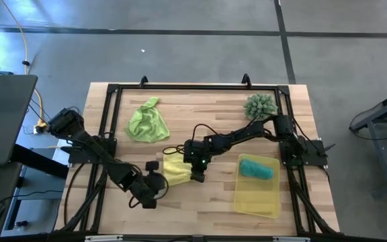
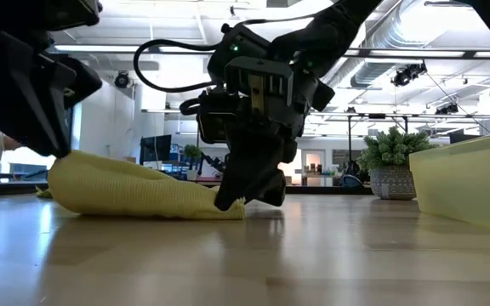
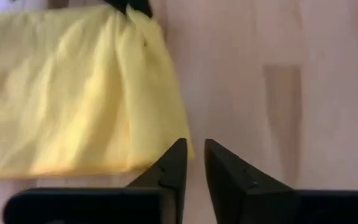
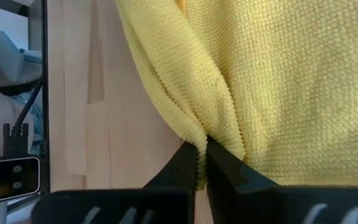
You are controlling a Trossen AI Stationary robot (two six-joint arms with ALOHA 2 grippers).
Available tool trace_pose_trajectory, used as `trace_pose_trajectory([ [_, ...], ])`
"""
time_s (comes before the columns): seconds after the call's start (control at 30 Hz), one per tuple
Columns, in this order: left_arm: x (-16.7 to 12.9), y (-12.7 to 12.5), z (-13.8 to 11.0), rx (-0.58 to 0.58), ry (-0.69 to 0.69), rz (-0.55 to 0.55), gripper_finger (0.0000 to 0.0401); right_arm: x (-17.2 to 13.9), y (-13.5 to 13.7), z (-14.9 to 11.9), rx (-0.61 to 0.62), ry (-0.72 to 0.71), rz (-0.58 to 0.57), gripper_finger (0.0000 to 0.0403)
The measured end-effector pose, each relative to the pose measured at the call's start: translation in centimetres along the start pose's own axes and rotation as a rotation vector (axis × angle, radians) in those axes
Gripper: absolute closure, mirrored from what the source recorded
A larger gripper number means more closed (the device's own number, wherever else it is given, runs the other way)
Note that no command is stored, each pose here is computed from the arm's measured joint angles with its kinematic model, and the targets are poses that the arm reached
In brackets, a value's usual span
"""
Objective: Roll microfiber towels into tight, uniform cylinder then place into a basket
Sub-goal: Roll the yellow microfiber cloth
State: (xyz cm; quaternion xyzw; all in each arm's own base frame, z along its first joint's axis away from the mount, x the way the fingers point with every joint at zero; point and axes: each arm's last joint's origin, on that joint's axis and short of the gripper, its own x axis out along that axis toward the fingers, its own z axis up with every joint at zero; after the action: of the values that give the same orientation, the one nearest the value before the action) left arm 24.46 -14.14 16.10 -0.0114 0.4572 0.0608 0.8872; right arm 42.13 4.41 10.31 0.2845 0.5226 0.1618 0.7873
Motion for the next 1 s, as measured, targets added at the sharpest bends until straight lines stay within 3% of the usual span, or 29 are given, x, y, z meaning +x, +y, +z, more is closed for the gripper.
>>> trace_pose_trajectory([
  [0.1,-0.9,0.2,0.3,0.027,-0.012,-0.02,0.032,0.0,0.0,0.0,0.002,0.0,0.0,0.0397],
  [0.4,-1.6,1.0,0.6,0.281,-0.014,-0.009,0.0226,0.0,0.1,0.0,0.042,-0.004,0.001,0.0396],
  [0.57,-1.6,0.9,0.8,0.33,-0.042,-0.004,0.0218,0.1,0.2,0.0,0.055,-0.005,0.0,0.0396],
  [1.0,0.4,1.0,1.3,0.307,-0.05,-0.005,0.0217,0.1,0.3,0.1,0.04,-0.015,0.006,0.0396],
])
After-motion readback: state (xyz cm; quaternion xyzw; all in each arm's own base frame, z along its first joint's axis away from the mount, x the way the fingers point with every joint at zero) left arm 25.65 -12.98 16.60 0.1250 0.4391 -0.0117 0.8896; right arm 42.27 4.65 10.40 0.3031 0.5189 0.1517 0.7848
